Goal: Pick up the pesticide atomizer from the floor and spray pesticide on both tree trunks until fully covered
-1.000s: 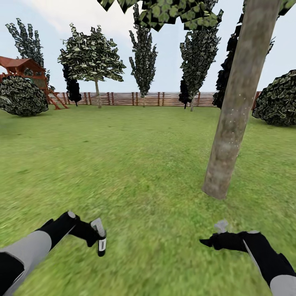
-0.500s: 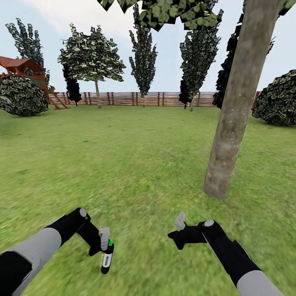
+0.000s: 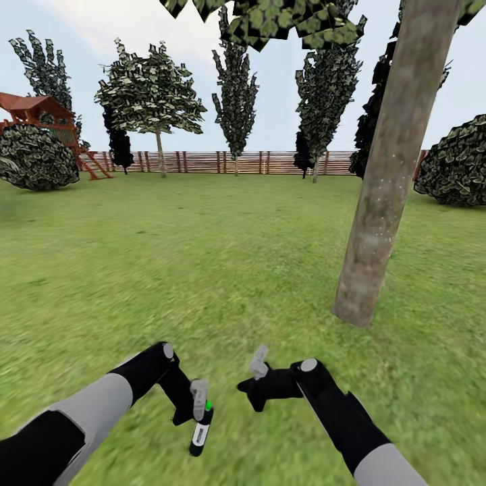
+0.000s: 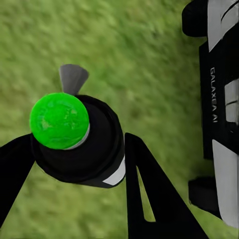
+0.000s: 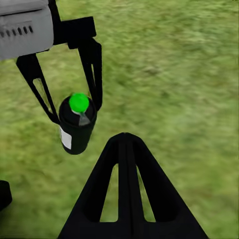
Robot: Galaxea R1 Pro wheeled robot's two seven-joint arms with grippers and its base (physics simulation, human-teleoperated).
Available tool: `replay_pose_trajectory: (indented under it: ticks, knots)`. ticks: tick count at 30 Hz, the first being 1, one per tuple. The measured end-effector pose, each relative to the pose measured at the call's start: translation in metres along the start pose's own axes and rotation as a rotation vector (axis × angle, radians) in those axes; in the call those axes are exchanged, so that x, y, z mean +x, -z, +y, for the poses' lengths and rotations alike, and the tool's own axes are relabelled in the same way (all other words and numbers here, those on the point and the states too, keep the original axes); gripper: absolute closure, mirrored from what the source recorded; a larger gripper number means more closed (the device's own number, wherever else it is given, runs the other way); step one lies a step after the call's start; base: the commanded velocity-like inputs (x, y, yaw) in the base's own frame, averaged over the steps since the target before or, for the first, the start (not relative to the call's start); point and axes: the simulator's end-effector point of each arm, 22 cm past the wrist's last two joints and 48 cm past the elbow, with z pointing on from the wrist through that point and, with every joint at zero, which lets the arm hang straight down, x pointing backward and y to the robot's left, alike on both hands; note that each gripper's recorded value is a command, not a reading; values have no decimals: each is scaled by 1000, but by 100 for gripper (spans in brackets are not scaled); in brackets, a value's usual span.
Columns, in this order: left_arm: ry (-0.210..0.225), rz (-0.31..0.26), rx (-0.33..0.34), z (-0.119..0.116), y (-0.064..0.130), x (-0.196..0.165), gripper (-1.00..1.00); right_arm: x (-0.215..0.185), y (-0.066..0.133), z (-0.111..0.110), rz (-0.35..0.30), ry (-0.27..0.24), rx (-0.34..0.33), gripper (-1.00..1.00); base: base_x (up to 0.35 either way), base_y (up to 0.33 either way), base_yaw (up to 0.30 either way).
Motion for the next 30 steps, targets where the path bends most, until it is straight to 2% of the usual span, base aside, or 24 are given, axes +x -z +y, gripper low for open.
replay_pose_trajectory:
  ticks: [9, 16, 19, 30]
  knots:
    - [-17, -18, 18, -5, -12, -32, 100, -1, -2, 4, 3, 8, -8, 100, 0, 0, 0]
    - [-50, -39, 34, -11, -21, -58, 100, -1, -3, 5, 3, 9, -9, 100, 0, 0, 0]
    - [-71, -48, 18, -7, -16, -69, 100, -1, -3, 5, 4, 10, -10, 100, 0, 0, 0]
    - [-73, -45, 16, -4, -9, -75, 100, 0, -3, 5, 5, 10, -9, 100, 0, 0, 0]
